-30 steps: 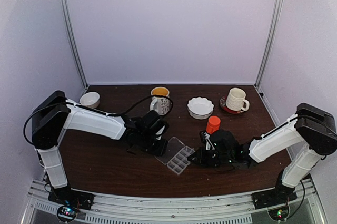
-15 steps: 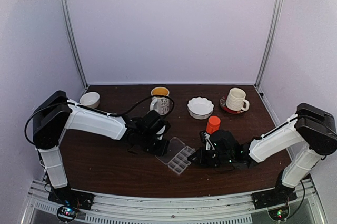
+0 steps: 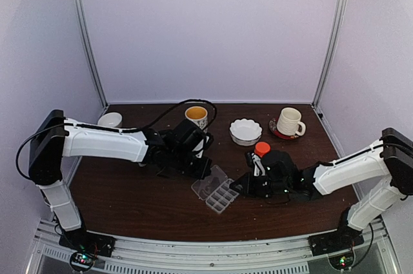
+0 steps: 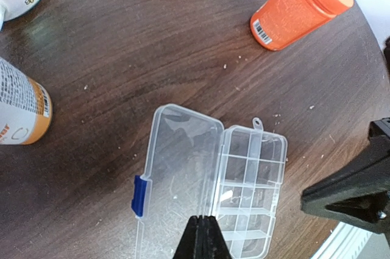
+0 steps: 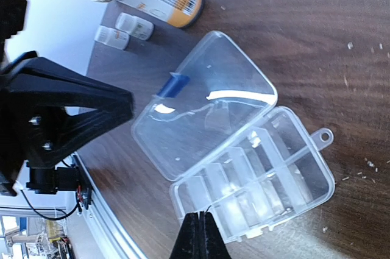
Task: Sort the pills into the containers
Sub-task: Hold the lid of the pill container.
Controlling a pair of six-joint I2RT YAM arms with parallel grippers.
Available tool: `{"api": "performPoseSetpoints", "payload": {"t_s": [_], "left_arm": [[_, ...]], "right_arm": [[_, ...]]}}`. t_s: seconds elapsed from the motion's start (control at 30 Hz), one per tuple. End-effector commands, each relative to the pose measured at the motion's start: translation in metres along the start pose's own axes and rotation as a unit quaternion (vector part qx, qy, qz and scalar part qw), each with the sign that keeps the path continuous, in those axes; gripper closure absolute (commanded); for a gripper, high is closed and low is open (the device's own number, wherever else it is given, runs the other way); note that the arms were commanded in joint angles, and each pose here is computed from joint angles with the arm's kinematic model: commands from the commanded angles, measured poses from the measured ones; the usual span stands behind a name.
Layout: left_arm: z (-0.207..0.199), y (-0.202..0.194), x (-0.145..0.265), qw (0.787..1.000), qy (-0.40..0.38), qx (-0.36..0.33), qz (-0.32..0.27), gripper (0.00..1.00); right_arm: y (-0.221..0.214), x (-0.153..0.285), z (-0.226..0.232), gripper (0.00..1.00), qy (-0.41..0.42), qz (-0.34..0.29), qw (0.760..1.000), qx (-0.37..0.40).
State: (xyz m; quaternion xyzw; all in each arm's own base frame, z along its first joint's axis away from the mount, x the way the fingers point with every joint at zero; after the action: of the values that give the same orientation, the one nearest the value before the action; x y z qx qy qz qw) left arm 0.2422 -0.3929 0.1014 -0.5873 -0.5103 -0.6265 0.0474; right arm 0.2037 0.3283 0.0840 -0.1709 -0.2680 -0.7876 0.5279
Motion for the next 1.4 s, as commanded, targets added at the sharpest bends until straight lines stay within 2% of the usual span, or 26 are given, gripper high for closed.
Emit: {"api": "performPoseSetpoints", "payload": {"t_s": [0.0, 0.27, 0.53, 0.8, 1.37], "left_arm": [[-0.003, 0.012, 0.01, 1.0, 0.002, -0.007, -0.015, 1.0], [0.001, 0.015, -0.003, 1.0, 0.022, -0.012, -0.006, 1.0], [0.01, 0.021, -0.019, 0.998, 0.054, -0.023, 0.012, 1.0], [0.014, 0.014, -0.031, 0.998, 0.054, -0.017, 0.026, 1.0], [0.017, -0.015, -0.062, 0.998, 0.039, 0.001, 0.057, 1.0]], "right_arm": [[0.015, 0.015, 0.017, 0.99, 0.006, -0.03, 0.999, 0.028], [0.031, 0.049, 0.017, 0.98, -0.009, -0.085, 0.995, 0.054], [0.018, 0.025, 0.012, 0.98, -0.017, -0.04, 0.998, 0.054], [0.006, -0.003, 0.006, 0.99, -0.005, -0.009, 0.999, 0.031], [-0.02, -0.023, -0.026, 1.0, -0.028, 0.02, 0.999, 0.011]]}}
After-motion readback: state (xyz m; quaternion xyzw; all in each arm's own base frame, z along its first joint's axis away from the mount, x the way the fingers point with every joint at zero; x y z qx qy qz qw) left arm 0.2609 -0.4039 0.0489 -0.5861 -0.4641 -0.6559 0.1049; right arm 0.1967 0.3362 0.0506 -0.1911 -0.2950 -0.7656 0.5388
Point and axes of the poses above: each gripper's point midway between its finger pads, its own x axis back along the fingers, its own z axis along the line the jaws close on, y = z × x, the point moved 1 cm from there along x, back along the fingers, and after that the axes turned 13 degrees about -x, right-handed, at the moved point
